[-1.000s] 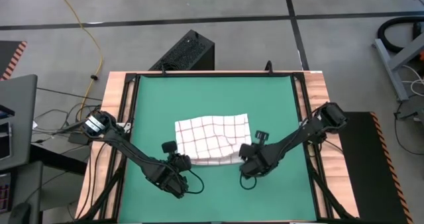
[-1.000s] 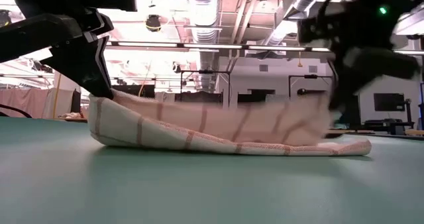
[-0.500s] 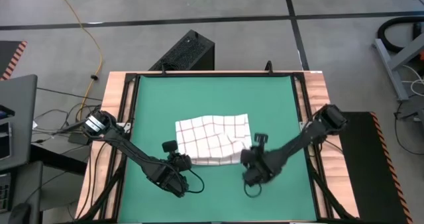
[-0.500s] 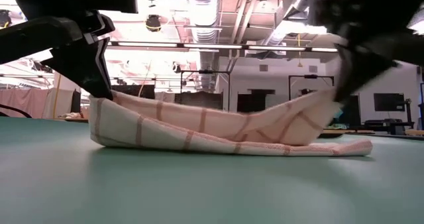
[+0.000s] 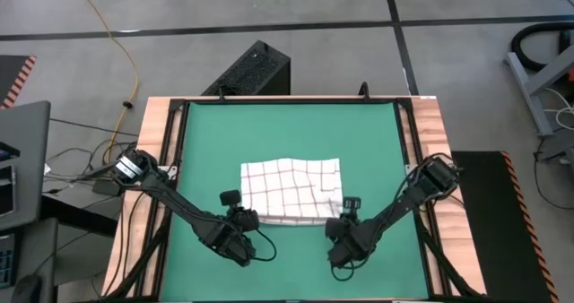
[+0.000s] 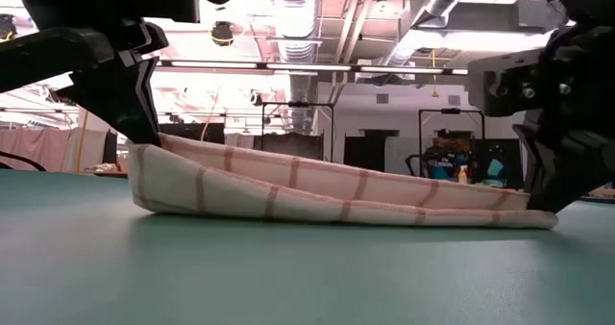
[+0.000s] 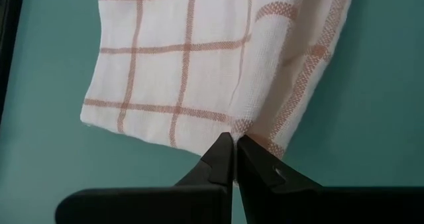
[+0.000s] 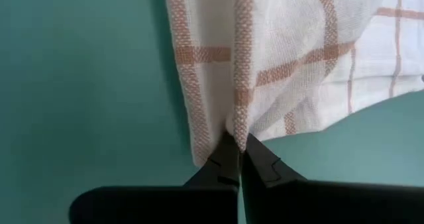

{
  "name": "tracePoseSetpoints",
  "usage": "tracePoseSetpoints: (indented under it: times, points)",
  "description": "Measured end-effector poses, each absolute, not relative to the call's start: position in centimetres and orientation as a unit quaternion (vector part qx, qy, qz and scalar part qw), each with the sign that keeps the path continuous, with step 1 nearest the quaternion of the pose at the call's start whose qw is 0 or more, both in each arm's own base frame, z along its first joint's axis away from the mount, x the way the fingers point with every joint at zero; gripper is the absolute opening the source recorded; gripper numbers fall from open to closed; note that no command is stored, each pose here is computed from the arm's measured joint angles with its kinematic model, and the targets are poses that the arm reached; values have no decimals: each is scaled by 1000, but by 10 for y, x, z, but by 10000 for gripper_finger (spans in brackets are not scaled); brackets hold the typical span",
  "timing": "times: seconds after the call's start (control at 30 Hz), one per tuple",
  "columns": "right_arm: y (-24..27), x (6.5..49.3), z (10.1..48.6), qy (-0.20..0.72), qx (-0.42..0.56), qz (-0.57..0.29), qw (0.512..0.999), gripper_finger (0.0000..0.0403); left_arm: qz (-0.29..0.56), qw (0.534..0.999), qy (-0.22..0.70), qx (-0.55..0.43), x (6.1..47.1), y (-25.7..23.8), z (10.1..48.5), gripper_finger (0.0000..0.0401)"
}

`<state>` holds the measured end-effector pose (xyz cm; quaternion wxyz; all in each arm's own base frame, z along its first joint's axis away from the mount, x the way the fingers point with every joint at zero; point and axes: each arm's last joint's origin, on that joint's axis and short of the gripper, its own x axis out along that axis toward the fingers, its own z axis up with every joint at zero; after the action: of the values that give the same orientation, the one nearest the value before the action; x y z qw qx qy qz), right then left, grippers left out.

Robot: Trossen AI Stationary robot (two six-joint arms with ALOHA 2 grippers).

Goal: Roll towel into tight, uniform cylinder
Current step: Roll the white patterned towel

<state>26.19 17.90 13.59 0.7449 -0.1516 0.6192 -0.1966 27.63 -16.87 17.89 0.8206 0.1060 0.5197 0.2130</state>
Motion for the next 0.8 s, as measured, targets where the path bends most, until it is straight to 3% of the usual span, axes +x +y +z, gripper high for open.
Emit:
tracePoseSetpoints:
  times: [0.3,0.5,0.8]
  points:
    - [185,255,159,596,-126,-177,773,76,208,820,522,109,276,-169,179,0]
    - [184,249,183,572,-96,-166,797,99,208,820,522,109,277,-169,179,0]
    - [190,252,178,565,-94,-150,806,125,206,820,524,108,276,-169,179,0]
